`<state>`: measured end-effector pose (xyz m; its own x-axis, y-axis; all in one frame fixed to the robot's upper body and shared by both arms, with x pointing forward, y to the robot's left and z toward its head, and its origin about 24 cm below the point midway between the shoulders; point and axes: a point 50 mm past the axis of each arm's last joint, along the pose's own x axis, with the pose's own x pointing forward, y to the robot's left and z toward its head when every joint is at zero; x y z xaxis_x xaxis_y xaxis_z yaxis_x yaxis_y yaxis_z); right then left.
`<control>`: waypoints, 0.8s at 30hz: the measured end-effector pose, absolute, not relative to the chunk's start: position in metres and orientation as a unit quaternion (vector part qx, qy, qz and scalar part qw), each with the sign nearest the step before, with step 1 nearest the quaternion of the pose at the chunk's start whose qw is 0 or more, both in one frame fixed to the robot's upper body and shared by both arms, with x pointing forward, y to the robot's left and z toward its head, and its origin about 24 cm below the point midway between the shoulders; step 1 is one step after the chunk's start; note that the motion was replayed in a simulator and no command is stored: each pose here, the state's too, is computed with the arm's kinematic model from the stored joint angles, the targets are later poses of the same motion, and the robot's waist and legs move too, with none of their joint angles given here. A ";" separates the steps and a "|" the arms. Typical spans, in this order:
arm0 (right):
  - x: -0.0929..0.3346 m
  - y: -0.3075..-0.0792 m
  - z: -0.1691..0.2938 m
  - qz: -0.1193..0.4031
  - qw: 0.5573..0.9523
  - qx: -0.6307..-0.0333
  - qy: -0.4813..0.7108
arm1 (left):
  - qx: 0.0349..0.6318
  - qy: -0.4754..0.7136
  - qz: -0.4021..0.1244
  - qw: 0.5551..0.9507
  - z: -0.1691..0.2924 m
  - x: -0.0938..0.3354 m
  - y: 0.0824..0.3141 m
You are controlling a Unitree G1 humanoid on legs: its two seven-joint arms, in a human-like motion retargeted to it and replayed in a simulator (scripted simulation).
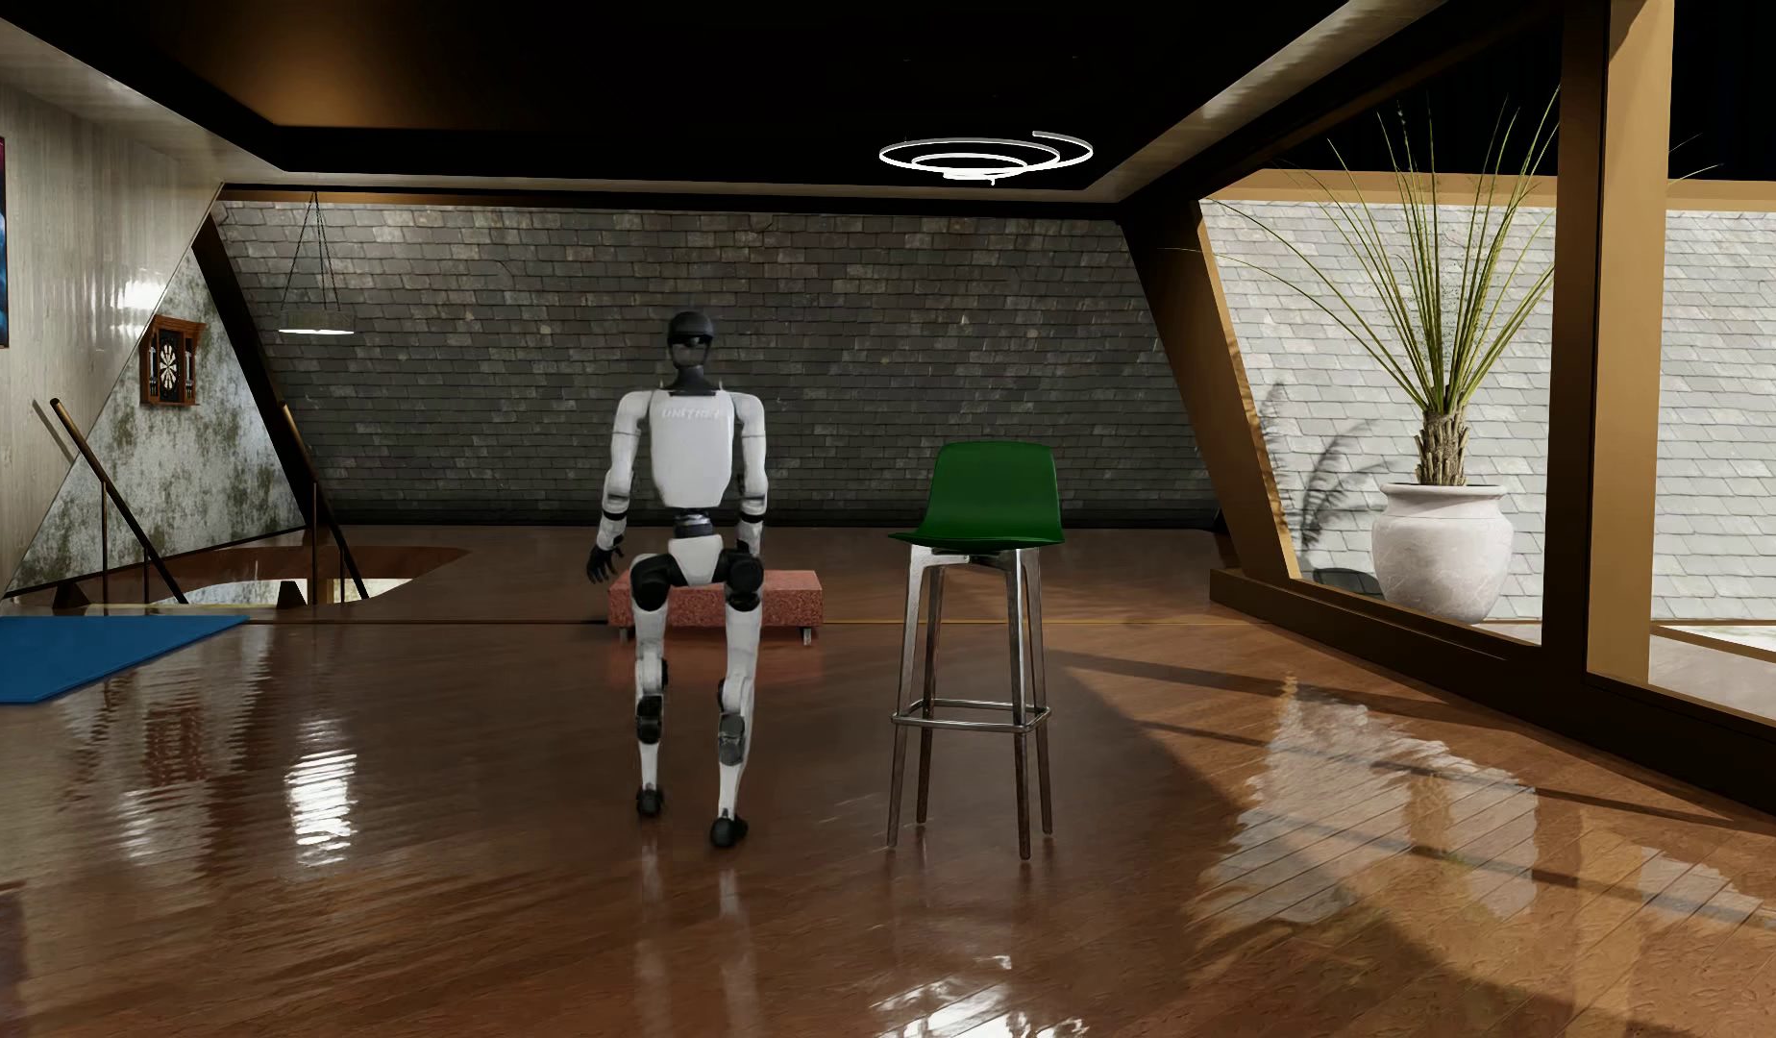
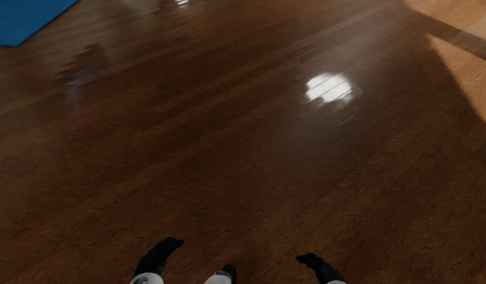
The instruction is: Walk to the coffeetable
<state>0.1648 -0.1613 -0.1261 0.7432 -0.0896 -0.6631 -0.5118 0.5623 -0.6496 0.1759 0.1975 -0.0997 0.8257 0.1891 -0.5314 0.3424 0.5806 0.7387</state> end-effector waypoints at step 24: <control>0.080 -0.203 -0.150 0.130 0.740 -0.440 0.493 | 0.477 0.129 -0.130 0.860 -0.064 0.258 0.106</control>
<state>0.0803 -0.2031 -0.1497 0.4807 -0.2417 -0.8429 -0.6253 0.5795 -0.5227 0.2577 0.1058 -0.0635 0.9330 -0.0997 -0.3457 0.3460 0.5118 0.7863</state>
